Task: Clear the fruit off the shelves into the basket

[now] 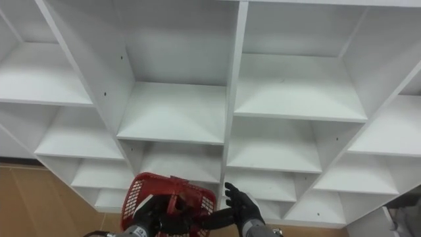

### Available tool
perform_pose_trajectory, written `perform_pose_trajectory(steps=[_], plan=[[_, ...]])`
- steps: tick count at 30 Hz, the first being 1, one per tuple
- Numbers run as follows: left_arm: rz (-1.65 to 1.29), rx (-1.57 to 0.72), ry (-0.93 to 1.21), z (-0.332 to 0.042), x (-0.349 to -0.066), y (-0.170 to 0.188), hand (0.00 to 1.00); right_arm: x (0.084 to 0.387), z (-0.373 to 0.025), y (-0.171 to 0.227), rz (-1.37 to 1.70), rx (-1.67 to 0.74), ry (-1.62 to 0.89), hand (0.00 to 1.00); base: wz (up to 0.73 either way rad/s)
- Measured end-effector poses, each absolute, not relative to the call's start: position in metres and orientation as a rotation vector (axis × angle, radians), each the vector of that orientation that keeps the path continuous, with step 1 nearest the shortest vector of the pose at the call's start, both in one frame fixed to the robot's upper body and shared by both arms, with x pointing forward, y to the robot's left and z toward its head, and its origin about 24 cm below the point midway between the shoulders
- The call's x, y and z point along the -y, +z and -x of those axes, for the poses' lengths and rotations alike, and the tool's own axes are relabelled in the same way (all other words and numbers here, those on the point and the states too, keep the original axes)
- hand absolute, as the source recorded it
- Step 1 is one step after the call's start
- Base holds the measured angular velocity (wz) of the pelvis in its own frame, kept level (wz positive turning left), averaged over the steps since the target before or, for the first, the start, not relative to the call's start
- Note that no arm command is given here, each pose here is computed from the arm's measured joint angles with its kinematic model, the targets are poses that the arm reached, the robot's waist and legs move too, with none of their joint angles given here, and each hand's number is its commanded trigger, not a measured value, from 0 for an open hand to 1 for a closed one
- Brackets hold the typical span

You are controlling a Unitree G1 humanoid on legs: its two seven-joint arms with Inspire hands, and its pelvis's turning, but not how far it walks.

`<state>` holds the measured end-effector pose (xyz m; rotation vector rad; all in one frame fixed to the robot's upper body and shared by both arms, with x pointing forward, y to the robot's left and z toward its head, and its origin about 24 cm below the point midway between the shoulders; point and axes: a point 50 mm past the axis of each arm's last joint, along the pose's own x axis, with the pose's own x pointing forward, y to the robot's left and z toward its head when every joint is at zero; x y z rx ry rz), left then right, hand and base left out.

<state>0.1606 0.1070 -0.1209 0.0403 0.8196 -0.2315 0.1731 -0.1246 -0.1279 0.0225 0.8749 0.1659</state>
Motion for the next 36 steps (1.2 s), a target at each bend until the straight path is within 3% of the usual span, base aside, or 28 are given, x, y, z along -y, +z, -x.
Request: perform_pose_trajectory(steps=[16, 23, 28, 36], plan=[[-0.039, -0.819, -0.222, -0.161, -0.109, -0.121, 1.0, 0.127, -0.177, -0.126, -0.042, -0.862, 0.147, 0.0, 0.0], [-0.064, -0.825, -0.141, -0.159, -0.142, -0.123, 1.0, 0.151, -0.179, -0.115, -0.112, -0.756, 0.042, 0.0, 0.0], [-0.095, -0.874, -0.005, -0.14, -0.174, -0.13, 1.0, 0.179, -0.156, -0.123, -0.141, -0.795, -0.08, 0.0, 0.0], [-0.101, -0.927, 0.159, -0.114, -0.202, -0.138, 1.0, 0.211, -0.123, -0.133, -0.111, -0.846, -0.21, 0.0, -0.02]])
